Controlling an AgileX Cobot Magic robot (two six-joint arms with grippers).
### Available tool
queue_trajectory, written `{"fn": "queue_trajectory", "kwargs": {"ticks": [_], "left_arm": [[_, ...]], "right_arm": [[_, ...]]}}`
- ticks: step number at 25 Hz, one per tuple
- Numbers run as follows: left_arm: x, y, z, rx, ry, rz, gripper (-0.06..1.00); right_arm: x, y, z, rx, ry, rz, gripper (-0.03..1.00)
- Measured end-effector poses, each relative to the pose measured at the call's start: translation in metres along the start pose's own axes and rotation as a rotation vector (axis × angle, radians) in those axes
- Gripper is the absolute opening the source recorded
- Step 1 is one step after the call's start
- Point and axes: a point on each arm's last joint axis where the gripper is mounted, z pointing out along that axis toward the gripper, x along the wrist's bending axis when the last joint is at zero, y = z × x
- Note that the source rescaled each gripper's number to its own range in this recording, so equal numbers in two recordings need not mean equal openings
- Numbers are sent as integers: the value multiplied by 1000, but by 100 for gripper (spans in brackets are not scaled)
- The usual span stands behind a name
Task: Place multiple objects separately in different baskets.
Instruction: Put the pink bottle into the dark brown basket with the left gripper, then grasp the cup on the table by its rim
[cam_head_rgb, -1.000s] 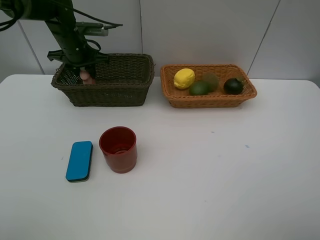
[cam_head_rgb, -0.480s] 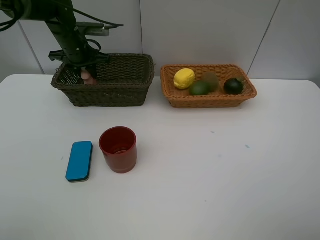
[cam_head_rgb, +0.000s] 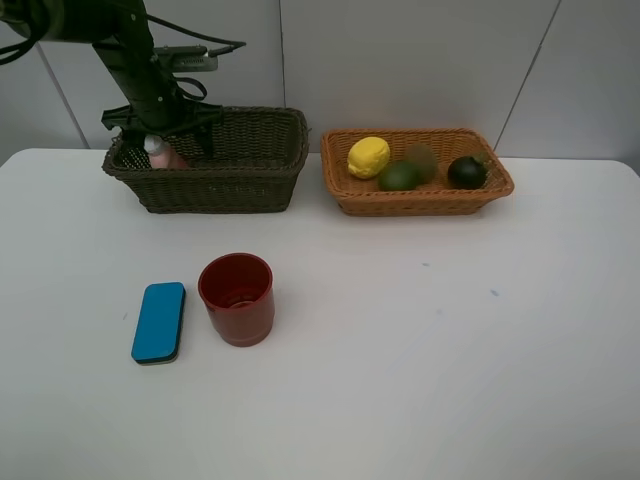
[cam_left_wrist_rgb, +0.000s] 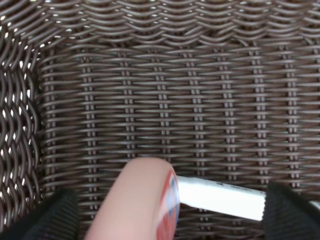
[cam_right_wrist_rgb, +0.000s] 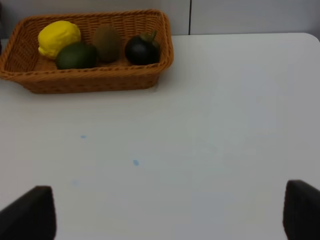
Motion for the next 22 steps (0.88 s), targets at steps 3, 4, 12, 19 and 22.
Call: {"fn": "queue_trajectory", "kwargs": {"ticks": [3, 4, 12, 19, 22], "left_arm": [[0, 0, 0, 0, -1, -5, 99], [0, 0, 0, 0, -1, -7, 99], [2, 0, -12, 17, 26, 8, 99], [5, 12, -72, -86, 43, 34, 99], [5, 14, -103, -135, 41, 50, 99]], "right_arm": [[0, 0, 0, 0, 0, 0, 100], [0, 0, 0, 0, 0, 0, 100], [0, 0, 0, 0, 0, 0, 100], [0, 0, 0, 0, 0, 0, 100], [0, 0, 0, 0, 0, 0, 100]]}}
